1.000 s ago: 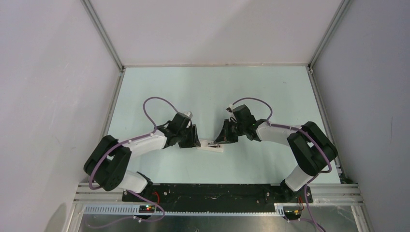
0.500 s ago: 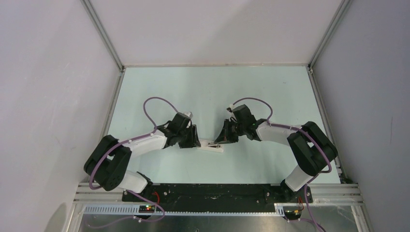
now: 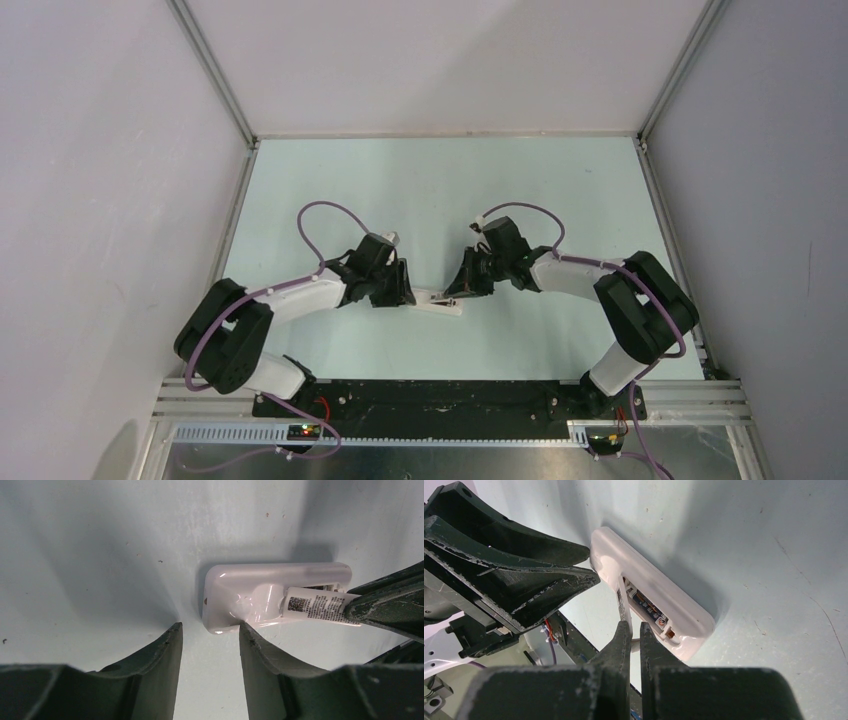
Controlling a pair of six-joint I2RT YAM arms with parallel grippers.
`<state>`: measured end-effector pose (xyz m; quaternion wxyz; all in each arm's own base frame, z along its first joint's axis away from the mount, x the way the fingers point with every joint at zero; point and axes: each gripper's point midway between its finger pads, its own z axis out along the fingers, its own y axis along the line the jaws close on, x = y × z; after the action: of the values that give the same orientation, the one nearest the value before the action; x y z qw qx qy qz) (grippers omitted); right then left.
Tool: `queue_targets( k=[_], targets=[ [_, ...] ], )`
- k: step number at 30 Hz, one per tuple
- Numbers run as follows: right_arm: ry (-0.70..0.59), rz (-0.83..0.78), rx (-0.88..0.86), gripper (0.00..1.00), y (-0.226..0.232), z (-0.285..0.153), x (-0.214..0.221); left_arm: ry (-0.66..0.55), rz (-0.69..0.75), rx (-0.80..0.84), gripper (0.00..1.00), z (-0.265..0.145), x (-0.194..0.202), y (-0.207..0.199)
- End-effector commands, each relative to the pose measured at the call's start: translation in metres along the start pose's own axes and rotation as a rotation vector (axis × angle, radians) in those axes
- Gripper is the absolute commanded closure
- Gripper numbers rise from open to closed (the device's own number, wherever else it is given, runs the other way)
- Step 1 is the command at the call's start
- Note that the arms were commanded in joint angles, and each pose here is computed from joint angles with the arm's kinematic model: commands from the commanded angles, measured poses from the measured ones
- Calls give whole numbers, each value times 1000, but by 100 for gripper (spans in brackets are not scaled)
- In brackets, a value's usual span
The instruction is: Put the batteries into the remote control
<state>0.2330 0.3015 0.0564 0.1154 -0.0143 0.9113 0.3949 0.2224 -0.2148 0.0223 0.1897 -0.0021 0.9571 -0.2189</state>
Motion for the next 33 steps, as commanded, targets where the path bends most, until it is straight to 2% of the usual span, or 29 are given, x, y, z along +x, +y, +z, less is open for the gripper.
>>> queue_targets(
  k=[1, 17, 25, 33],
  targets=[
    [14, 15, 16, 100, -6, -4, 6, -22, 14, 0, 51, 3, -7, 0],
    [-22, 34, 12, 100, -6, -6, 2, -17, 14, 3, 51, 3, -7, 0],
    [-78, 19, -56, 100, 8, 0, -8, -12, 14, 6, 51, 3, -5, 0],
    [-83, 38, -18, 100, -1, 2, -3, -10, 18, 9, 51, 2, -4, 0]
  ],
)
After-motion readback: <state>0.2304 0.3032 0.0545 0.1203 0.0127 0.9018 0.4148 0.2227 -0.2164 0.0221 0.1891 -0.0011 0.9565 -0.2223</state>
